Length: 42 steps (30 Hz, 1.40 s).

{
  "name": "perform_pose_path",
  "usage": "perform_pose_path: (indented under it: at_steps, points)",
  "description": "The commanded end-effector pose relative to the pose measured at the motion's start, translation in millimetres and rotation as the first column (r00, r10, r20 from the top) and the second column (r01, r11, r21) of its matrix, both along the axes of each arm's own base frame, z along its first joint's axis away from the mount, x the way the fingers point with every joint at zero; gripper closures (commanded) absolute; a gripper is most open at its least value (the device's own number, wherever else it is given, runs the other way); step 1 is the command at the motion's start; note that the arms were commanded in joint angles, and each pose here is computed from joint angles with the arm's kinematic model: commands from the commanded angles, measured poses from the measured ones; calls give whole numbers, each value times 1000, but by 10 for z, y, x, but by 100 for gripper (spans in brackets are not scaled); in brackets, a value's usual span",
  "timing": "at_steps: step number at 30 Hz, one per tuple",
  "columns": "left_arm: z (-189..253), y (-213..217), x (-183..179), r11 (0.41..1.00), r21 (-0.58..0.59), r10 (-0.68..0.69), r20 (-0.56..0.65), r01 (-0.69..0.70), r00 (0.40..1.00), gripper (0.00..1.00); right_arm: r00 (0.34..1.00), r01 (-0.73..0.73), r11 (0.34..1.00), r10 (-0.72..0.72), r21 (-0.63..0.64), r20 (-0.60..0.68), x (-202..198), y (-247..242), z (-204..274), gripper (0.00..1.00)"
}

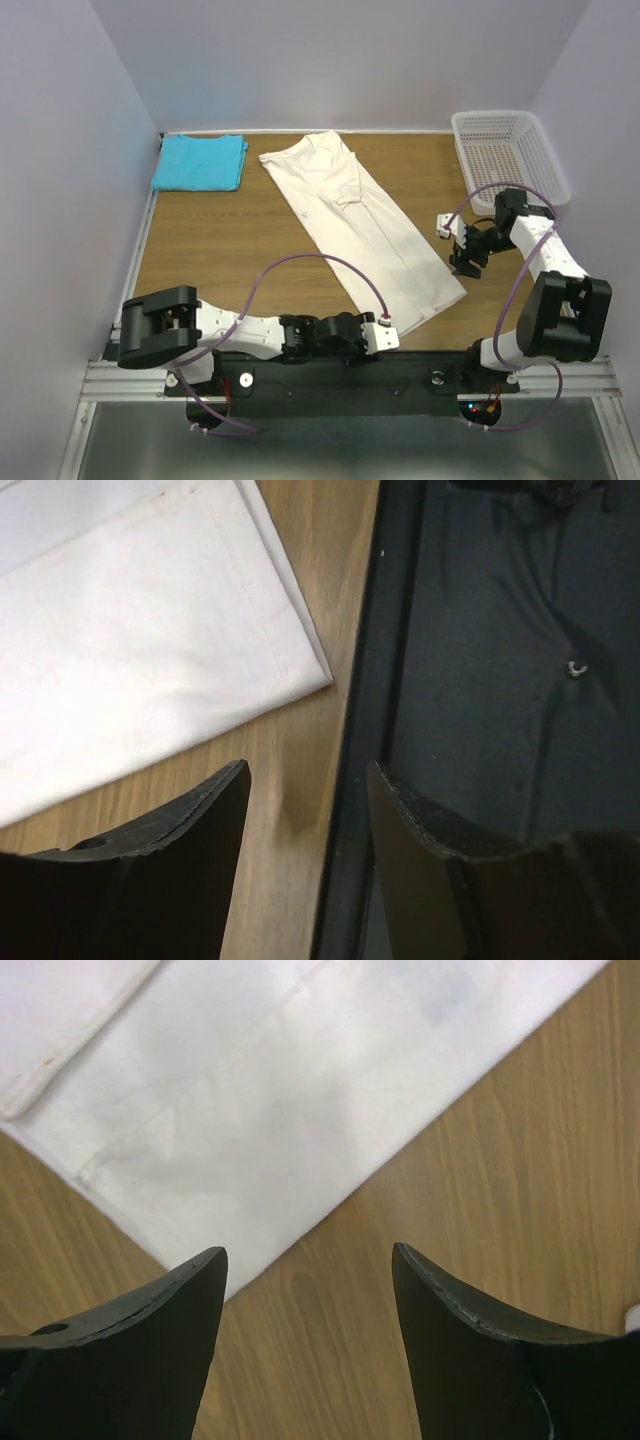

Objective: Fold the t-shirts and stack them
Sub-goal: Fold the tshirt

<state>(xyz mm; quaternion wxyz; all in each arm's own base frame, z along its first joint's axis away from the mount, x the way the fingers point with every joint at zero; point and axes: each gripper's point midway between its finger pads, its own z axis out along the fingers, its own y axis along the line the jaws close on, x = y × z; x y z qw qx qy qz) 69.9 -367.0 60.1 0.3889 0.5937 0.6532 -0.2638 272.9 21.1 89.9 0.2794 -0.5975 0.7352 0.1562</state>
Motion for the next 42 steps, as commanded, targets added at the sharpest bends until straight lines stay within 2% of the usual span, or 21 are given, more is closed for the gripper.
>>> perform_pose_path:
  at_steps: [1, 8, 15, 24, 33, 42]
  points:
    - [289, -300, 182, 996, -85, -10, 174, 25, 985, 38, 991, -129, 990, 128, 50, 29, -169, 121, 145, 28]
    - [222, -500, 237, 997, -63, -31, 236, 47, 971, 39, 992, -121, 990, 122, 70, -13, -244, 117, 56, 31]
    - [57, -605, 206, 997, -22, -73, 235, 80, 969, 42, 995, -96, 992, 98, 85, -27, -252, 60, 9, 32]
    - [-47, -557, 50, 990, -11, -139, 178, 143, 974, 42, 994, -87, 993, 91, 74, -53, -298, -37, -49, 32]
    - [173, -743, 55, 992, -76, -87, 129, 97, 988, 40, 995, -65, 992, 72, 107, -70, -292, 0, -42, 32]
    - [105, -1009, 98, 996, -82, -27, 41, 31, 999, 40, 997, -25, 992, 34, 122, -76, -252, -41, -24, 33]
